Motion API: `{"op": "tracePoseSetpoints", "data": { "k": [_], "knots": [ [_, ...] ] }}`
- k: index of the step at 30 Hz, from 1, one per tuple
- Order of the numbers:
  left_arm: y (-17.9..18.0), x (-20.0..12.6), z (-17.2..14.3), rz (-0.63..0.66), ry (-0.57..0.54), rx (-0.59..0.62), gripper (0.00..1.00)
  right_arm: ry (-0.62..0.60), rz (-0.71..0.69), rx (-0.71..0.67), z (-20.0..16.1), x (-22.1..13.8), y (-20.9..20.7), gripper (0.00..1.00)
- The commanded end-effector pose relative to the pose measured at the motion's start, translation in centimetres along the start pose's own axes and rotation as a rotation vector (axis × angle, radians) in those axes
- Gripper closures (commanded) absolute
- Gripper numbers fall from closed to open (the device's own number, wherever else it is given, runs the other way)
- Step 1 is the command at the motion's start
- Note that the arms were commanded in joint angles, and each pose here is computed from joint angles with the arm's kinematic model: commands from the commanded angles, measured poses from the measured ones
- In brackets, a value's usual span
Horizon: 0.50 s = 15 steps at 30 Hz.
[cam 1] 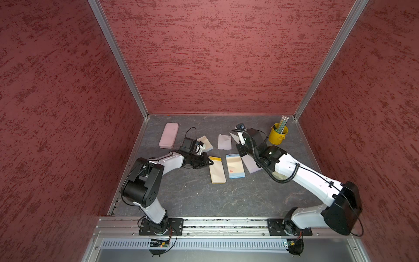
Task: Tear off pages from different memo pads
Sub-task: Place the memo pad at the center of the board.
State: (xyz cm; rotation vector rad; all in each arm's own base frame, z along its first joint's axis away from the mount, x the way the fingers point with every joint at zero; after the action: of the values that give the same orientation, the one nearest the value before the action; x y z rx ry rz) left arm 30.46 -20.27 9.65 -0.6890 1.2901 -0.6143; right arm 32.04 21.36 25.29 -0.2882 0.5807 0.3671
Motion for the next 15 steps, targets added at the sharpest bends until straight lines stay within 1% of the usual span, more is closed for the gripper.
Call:
{"op": "tracePoseSetpoints", "data": {
  "k": [1,2,6,9,11,13,15],
  "knots": [
    [0.5,0.2,1.0,0.065,-0.052,0.033,1.00,-0.018,0.008,0.031,0.0,-0.8,-0.2,1.00],
    [0.5,0.1,1.0,0.074,-0.058,0.036,0.98,-0.016,0.008,0.032,-0.2,-0.7,-0.2,1.00],
    [1.1,-1.0,0.8,0.170,-0.088,0.061,0.69,-0.001,0.029,0.046,-0.8,0.1,0.3,1.00],
    [1.3,-2.7,0.9,0.219,-0.136,0.079,0.54,0.016,0.033,0.063,-1.3,0.8,0.7,1.00],
    [1.4,-4.3,1.1,0.231,-0.180,0.074,0.48,0.031,0.034,0.066,-1.9,1.4,1.3,1.00],
    [1.6,-6.2,1.4,0.233,-0.243,0.054,0.47,0.049,0.022,0.054,-2.3,2.0,2.1,1.00],
    [2.0,-8.6,1.7,0.246,-0.328,0.024,0.46,0.071,0.038,0.048,-2.8,3.1,3.7,1.00]
  ]
}}
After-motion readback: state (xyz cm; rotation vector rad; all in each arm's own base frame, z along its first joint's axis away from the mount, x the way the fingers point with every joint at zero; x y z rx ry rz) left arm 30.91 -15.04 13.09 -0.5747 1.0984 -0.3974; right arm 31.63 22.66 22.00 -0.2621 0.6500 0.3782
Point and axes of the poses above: each gripper's point midway between its finger pads, its own x axis out along the fingers, its own y axis along the line the jaws close on, z = x × y, the point moved 4 cm from there along -x, back along the fingers, and after that the axes turned 3 degrees about -x, right-handed, at the moved point
